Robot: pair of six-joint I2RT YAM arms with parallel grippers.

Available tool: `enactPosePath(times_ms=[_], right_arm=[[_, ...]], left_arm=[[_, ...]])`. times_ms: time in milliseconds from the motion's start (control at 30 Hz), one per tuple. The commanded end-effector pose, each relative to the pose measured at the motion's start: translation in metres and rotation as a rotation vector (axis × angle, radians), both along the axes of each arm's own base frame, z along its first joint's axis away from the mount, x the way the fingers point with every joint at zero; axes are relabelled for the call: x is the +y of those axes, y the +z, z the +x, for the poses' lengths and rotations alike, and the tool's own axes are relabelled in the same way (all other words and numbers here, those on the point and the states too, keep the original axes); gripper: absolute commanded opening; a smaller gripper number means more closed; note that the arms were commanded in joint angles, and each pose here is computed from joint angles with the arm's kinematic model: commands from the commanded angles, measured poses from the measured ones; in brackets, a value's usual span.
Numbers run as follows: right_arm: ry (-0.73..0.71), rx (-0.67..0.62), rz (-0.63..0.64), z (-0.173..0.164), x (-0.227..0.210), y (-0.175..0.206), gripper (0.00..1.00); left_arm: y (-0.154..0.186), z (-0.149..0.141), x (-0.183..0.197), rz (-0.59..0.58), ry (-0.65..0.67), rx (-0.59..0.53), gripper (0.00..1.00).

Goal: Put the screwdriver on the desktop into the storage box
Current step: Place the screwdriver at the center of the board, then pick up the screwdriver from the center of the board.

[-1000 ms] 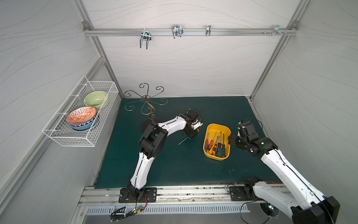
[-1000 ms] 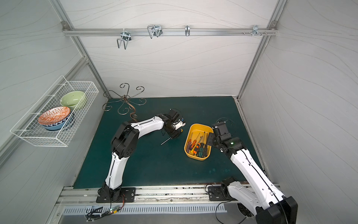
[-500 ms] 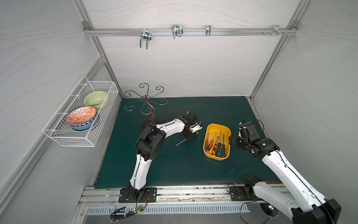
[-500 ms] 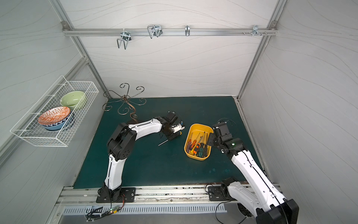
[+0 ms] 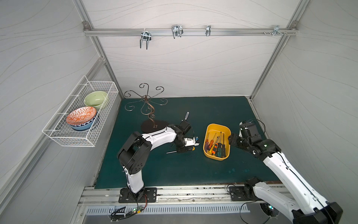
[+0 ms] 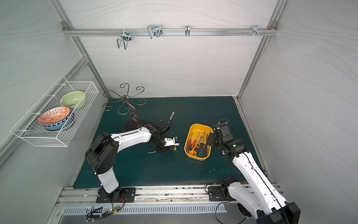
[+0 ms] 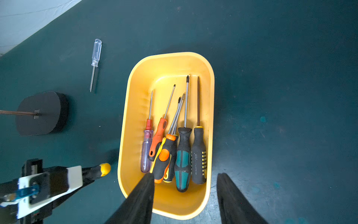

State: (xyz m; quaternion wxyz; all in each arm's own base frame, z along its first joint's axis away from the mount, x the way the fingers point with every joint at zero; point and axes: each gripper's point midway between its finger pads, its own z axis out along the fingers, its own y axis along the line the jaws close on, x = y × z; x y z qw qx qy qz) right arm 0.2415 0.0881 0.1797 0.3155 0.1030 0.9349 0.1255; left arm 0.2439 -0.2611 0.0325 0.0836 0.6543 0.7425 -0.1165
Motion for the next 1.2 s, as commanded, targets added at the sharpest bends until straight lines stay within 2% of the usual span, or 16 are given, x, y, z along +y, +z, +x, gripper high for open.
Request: enactPosePath(times_ms=[0,67,167,300,367,467,633,767,867,1033,1100,1167], right_arm=[[-0.009,-0.014,-0.004,-0.003,-0.005,0.003,0.56],[-0.011,-0.007,-0.013,-0.003,-0.006,0.001,0.56],[0.000,-0.004,-0.014,-0.004,-0.005,0.001,0.56],[0.017,-0.022,-0.044,-0.004,-0.008,0.008,0.56],[0.048,-0.045,-0.053,-0.004,-0.007,0.014,0.57],[0.172,-0.117,-0.037,-0.001,0.009,0.030,0.65],[0.410,-0.267,-0.001,0.000,0.044,0.063,0.66],[0.637,-0.321,-0.070,-0.003,0.079,0.065,0.65],[0.880,-0.324,-0.177,-0.012,0.116,0.048,0.65],[1.362,-0.285,-0.328,-0.050,0.181,0.003,0.67],[1.484,-0.246,-0.372,-0.058,0.199,-0.015,0.67],[1.566,-0.197,-0.405,-0.061,0.214,-0.033,0.67]], left_arm=[[-0.009,-0.006,-0.002,0.035,-0.061,0.016,0.14],[-0.011,-0.004,-0.007,0.029,-0.055,0.005,0.26],[-0.015,-0.001,-0.008,0.035,-0.048,0.014,0.37],[-0.005,0.004,-0.014,-0.002,-0.046,-0.019,0.44],[0.010,0.008,-0.019,-0.043,-0.029,-0.044,0.46],[0.046,0.014,-0.025,-0.126,-0.007,-0.130,0.48],[0.125,0.019,-0.022,-0.365,0.104,-0.378,0.51],[0.174,0.020,0.003,-0.569,0.341,-0.546,0.54],[0.196,0.023,0.039,-0.687,0.618,-0.620,0.58],[0.208,0.024,0.115,-0.809,1.137,-0.653,0.66],[0.208,0.019,0.136,-0.846,1.272,-0.629,0.66],[0.203,0.015,0.163,-0.853,1.435,-0.630,0.70]])
